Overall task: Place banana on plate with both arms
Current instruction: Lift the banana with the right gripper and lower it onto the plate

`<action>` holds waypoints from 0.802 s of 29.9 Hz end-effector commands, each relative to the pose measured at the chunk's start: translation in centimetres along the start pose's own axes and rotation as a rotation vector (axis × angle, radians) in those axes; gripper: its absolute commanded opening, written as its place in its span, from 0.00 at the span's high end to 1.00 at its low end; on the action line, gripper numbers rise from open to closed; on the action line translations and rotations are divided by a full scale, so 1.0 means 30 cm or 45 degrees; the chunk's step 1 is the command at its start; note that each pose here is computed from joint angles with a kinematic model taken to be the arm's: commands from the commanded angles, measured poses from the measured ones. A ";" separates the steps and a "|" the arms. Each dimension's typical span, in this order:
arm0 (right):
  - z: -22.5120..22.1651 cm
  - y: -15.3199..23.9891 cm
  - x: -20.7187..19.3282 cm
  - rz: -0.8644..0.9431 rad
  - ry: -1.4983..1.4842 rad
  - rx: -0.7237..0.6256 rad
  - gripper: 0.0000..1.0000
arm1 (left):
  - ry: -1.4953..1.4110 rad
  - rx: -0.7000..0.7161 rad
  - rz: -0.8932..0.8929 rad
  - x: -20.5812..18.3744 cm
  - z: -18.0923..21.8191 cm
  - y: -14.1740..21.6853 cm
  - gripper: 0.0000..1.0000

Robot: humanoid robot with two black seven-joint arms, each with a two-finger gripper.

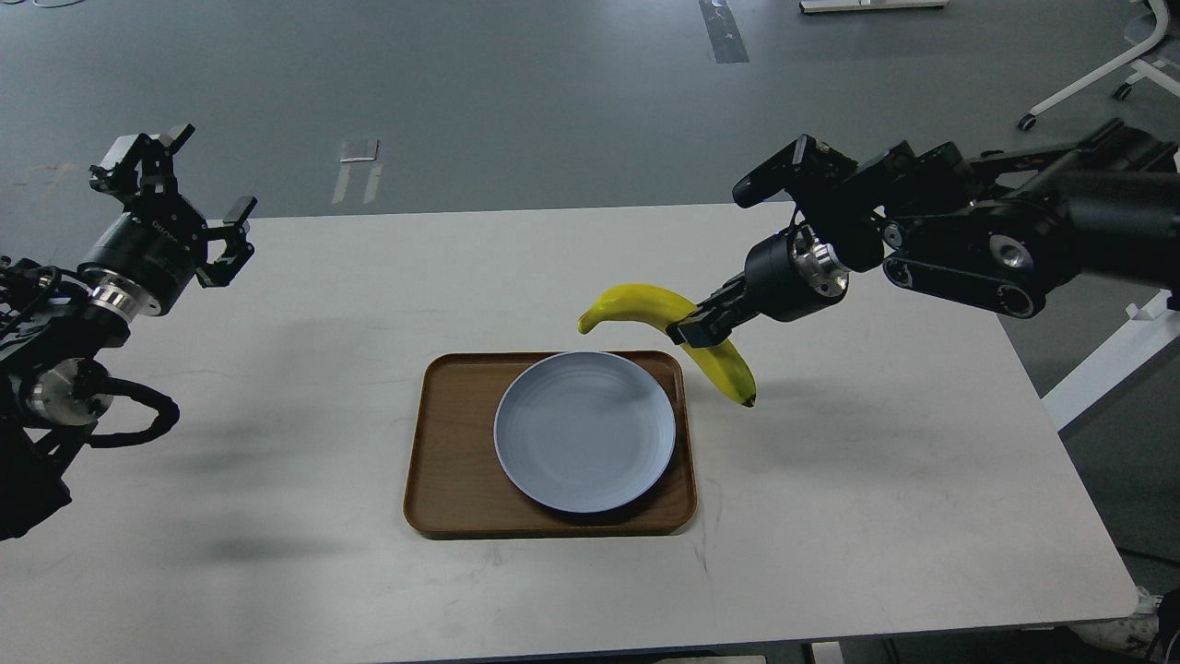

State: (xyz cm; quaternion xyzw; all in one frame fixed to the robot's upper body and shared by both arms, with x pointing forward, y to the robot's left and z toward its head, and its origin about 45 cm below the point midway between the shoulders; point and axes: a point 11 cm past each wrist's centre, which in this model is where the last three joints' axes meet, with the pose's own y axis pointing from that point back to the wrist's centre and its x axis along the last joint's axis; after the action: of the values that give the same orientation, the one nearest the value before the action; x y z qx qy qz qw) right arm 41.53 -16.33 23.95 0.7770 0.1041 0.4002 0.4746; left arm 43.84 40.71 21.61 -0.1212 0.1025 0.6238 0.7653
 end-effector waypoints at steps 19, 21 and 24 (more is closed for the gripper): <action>-0.189 -0.247 -0.040 -0.094 -0.058 0.153 1.00 | 0.011 -0.002 -0.011 -0.016 -0.007 -0.010 0.02; -0.197 -0.260 -0.037 -0.095 -0.050 0.154 1.00 | 0.012 -0.004 -0.010 -0.016 -0.006 -0.011 0.02; -0.201 -0.278 -0.029 -0.088 -0.043 0.149 1.00 | 0.009 -0.005 -0.008 -0.012 -0.002 -0.009 0.02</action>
State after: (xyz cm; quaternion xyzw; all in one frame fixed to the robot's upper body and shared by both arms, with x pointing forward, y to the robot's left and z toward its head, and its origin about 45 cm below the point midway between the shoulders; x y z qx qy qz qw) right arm 38.26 -8.84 18.25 0.8074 0.1475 0.3605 0.4431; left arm 44.05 40.19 21.62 -0.1256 0.1046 0.6206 0.7669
